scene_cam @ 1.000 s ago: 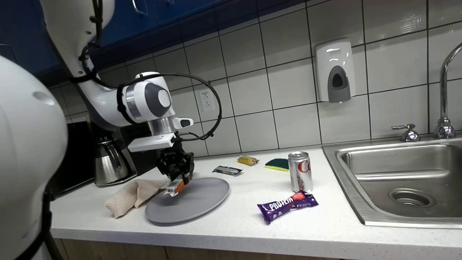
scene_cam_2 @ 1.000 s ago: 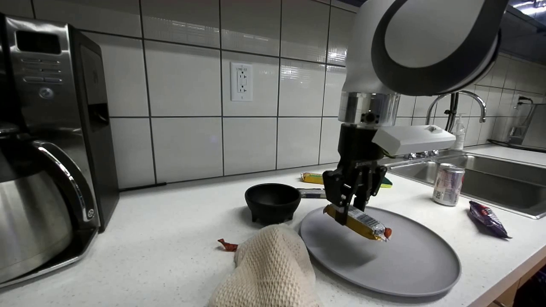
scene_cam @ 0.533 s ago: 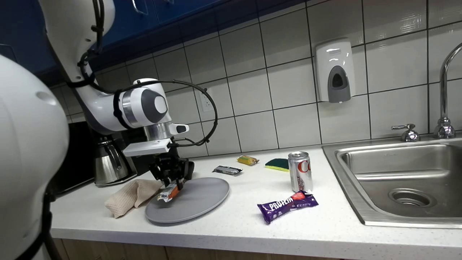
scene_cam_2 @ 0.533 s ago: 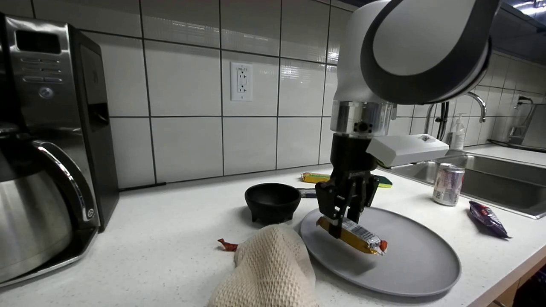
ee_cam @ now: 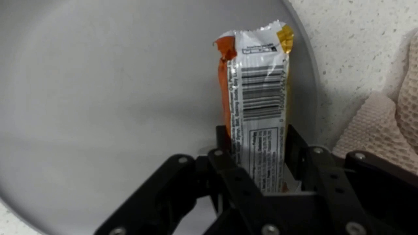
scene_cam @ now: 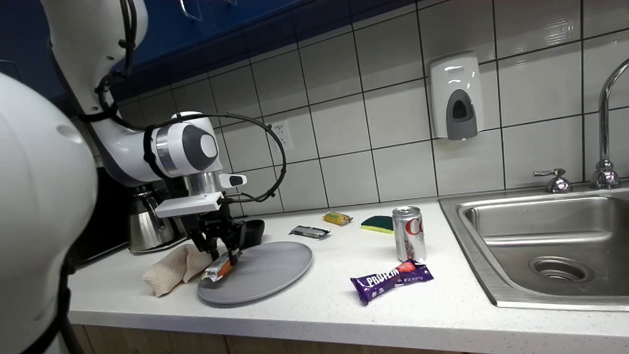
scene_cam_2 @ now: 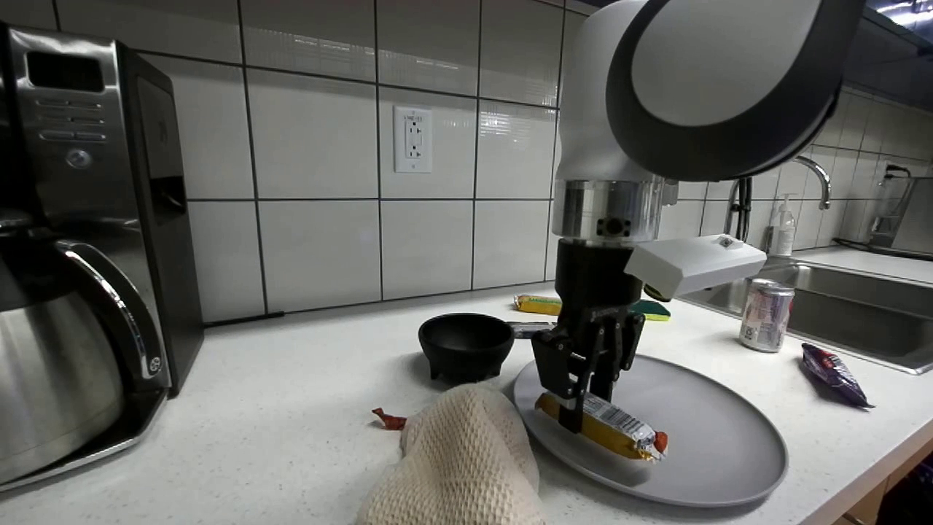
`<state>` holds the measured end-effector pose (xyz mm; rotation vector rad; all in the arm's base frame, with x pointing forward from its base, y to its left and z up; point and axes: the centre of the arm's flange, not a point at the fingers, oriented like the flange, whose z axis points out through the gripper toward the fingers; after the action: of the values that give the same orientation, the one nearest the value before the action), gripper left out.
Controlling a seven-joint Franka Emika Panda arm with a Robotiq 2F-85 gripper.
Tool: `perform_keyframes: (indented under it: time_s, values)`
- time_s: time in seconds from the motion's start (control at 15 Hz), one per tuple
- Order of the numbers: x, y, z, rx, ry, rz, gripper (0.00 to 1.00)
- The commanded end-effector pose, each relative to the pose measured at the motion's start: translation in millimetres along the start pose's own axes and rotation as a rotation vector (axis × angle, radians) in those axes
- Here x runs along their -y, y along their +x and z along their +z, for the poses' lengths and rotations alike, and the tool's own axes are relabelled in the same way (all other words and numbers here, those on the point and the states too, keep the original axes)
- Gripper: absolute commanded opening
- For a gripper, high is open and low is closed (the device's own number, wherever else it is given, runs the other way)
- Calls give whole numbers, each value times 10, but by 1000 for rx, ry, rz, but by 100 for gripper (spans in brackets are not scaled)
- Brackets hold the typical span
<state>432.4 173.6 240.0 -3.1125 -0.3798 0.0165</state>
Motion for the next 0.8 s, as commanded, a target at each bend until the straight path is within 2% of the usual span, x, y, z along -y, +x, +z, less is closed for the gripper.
perform_keyframes:
  time_s: [0.0, 0.13, 0.2, 0.33, 0.53, 0.73]
  values:
    - [26, -33, -55, 24, -6, -16, 18]
    - [22, -38, -61, 27, -8, -10, 18]
    - [25, -42, -68, 32, -10, -6, 68]
    - [21, -51, -90, 31, -10, -5, 75]
    - [-38, -53, -188, 18, -23, 19, 98]
    - [-184, -67, -304, -1, -37, 104, 100]
